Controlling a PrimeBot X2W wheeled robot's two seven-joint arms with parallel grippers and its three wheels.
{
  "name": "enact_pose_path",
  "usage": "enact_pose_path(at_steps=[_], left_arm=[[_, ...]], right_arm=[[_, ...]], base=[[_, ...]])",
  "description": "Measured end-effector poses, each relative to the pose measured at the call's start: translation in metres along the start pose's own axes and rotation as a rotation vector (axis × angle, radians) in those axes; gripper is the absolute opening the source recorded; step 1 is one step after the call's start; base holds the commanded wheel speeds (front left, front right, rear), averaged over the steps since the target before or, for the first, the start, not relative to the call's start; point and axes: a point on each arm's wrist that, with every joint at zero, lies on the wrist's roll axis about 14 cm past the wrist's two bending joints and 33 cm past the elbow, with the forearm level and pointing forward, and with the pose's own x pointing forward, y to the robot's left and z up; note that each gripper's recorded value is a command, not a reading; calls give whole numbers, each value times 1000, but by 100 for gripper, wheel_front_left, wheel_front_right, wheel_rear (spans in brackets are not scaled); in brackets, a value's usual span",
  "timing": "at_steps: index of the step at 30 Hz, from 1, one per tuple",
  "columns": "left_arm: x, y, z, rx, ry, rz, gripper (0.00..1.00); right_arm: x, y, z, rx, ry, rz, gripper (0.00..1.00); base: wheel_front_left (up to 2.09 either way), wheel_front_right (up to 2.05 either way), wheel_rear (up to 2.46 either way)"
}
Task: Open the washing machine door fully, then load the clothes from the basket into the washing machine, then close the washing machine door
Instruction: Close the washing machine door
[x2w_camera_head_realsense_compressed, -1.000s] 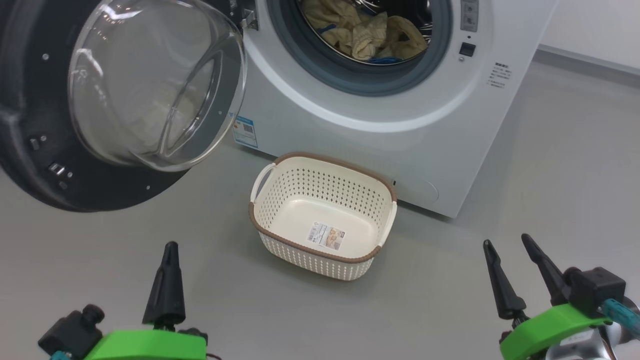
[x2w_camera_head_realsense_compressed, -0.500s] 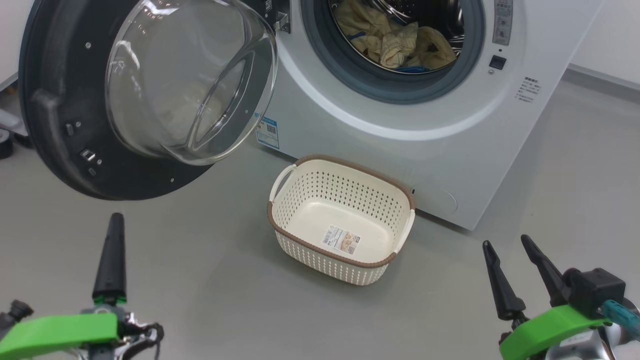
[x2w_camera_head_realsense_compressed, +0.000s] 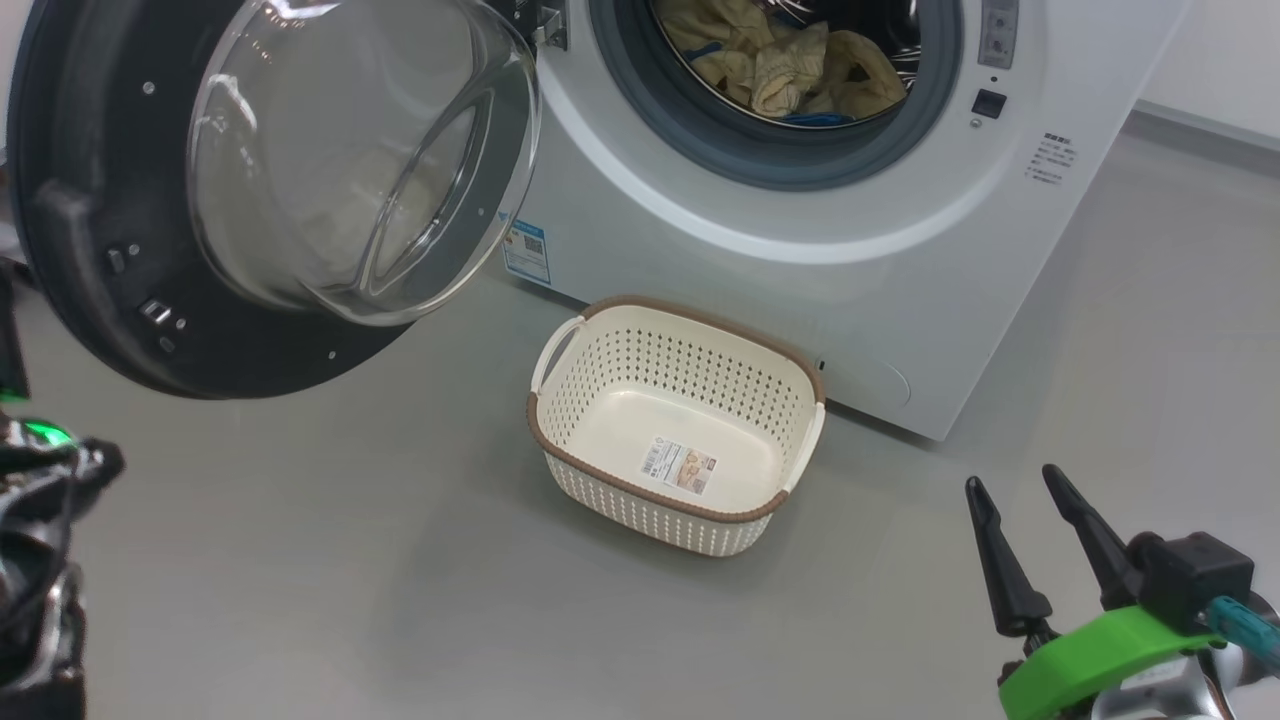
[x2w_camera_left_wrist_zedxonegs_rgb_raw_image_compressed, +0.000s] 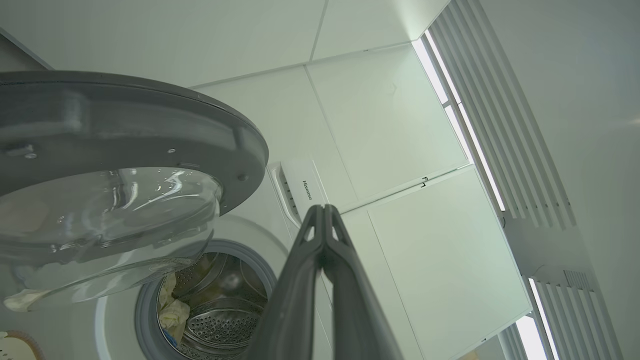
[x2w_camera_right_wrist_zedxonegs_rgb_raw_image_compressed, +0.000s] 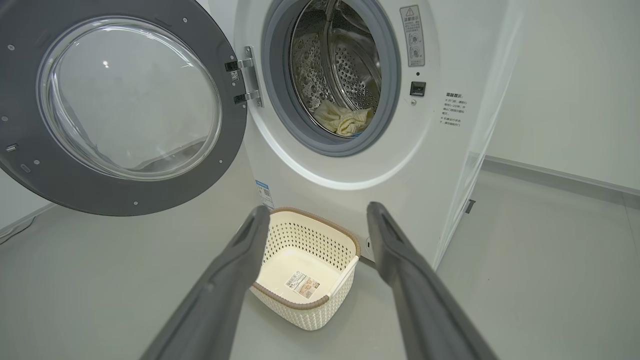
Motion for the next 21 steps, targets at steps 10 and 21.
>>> enact_pose_path(at_steps=[10,21], left_arm=[[59,23,31,-50,-70,40,0],[82,88,31,-95,-78,217,0]], right_arm=[[-3,-10,-6,15,19,-26,100],[-9,-31,-9,11,40,-71,100]], base=[[0,0,0],[0,0,0]])
